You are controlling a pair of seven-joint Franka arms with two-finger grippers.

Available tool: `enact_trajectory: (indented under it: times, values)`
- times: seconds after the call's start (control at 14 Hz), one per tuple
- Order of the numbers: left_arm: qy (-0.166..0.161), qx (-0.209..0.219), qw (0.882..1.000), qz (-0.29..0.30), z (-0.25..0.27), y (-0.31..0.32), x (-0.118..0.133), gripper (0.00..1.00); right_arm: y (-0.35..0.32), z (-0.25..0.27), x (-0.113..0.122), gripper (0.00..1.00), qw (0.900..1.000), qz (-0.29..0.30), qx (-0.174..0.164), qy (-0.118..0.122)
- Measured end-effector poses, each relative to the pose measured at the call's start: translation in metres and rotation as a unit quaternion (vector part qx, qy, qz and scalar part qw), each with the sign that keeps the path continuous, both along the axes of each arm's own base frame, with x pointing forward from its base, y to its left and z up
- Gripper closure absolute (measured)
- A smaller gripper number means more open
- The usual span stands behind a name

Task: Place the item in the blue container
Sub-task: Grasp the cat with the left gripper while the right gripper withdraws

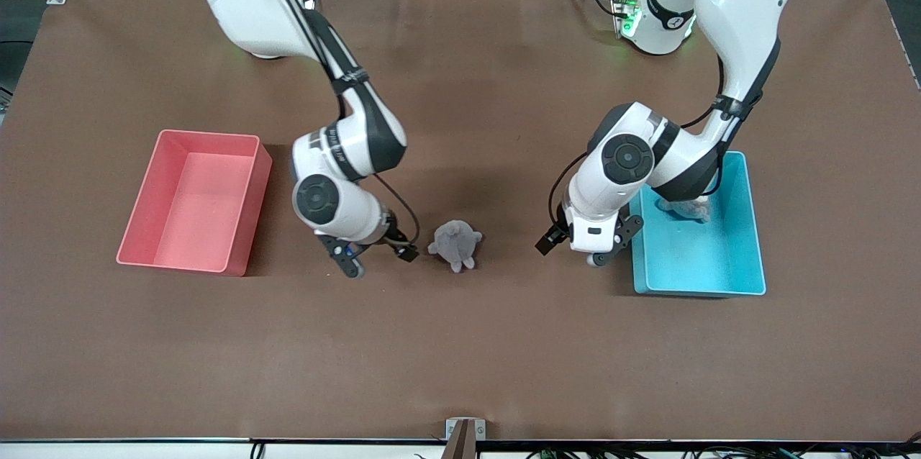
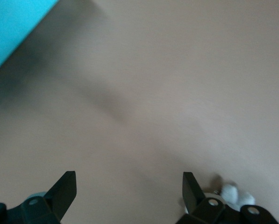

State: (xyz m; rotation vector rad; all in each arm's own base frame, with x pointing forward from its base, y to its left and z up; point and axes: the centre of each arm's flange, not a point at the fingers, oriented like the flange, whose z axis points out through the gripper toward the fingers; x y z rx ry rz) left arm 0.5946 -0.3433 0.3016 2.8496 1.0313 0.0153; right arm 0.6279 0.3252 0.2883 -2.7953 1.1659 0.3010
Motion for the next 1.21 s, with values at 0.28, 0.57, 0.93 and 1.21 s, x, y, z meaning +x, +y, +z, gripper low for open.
enact_trajectory:
  times: [0.28,0.57,0.93,1.21]
  values:
    - [-0.024,-0.018,0.999,-0.044,0.005,-0.072,-0.007,0.0,-0.1,0.06,0.019,0.0,0.991,0.13,-0.007,0.009]
    - [-0.024,-0.026,0.994,-0.106,-0.015,-0.106,-0.019,0.0,-0.194,0.093,0.027,0.0,0.975,0.22,-0.007,0.016]
    - [-0.062,-0.084,0.984,-0.141,-0.044,-0.16,-0.046,0.0,-0.245,0.144,0.017,0.0,0.955,0.293,-0.043,0.019]
    - [-0.054,-0.08,0.985,-0.143,-0.083,-0.17,-0.051,0.0,-0.294,0.177,0.01,0.0,0.944,0.328,-0.032,0.01]
